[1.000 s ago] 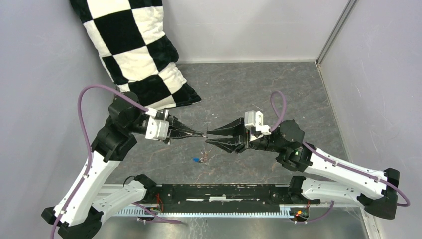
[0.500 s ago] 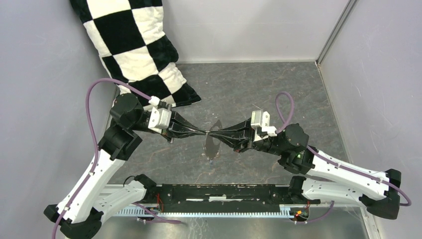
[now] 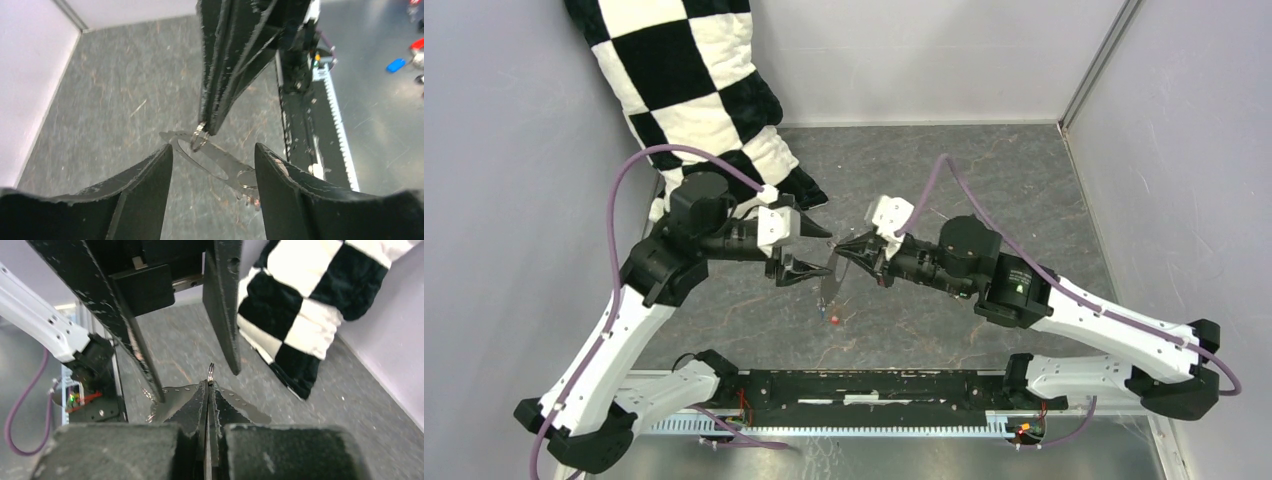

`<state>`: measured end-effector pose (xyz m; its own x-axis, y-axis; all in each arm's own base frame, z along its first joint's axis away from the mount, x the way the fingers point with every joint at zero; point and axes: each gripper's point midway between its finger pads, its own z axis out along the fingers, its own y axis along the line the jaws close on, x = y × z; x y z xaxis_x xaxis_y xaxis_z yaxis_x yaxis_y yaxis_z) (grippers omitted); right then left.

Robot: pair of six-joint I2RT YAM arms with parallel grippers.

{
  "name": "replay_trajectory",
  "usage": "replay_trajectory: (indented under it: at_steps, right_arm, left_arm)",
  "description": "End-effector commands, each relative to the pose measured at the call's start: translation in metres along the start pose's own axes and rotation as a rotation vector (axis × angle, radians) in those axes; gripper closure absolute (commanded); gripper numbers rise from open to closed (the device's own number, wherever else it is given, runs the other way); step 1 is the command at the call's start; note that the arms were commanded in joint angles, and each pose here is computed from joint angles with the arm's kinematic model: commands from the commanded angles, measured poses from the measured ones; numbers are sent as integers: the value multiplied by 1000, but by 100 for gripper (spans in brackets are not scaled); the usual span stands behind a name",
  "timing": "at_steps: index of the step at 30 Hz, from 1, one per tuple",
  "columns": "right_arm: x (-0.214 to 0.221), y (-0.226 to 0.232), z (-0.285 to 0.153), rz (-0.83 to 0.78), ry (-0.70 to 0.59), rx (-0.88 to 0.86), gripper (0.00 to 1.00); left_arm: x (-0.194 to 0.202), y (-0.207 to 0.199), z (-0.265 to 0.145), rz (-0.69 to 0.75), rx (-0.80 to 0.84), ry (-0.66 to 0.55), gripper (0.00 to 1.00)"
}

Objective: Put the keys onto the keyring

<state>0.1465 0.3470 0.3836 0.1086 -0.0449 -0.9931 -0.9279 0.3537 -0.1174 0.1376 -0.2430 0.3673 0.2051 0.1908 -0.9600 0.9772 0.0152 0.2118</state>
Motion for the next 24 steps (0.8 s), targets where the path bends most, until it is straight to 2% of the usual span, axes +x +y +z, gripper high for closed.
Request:
replay_trajectory:
  at_steps: [1, 4, 13, 24]
  right_arm:
    - [18, -12, -8, -87, 190, 64, 99]
    - [14, -10, -7, -107, 213, 50, 99]
    - [11, -1, -8, -132, 248, -9, 99]
    - [9, 15, -7, -128, 243, -103, 99]
  left_arm:
    - [34, 8, -7, 24, -28, 170, 36]
    - [37, 8, -7, 52, -25, 175, 39]
    - [28, -5, -10, 127, 46, 151, 37]
    - [1, -1, -5, 192, 78, 68, 50]
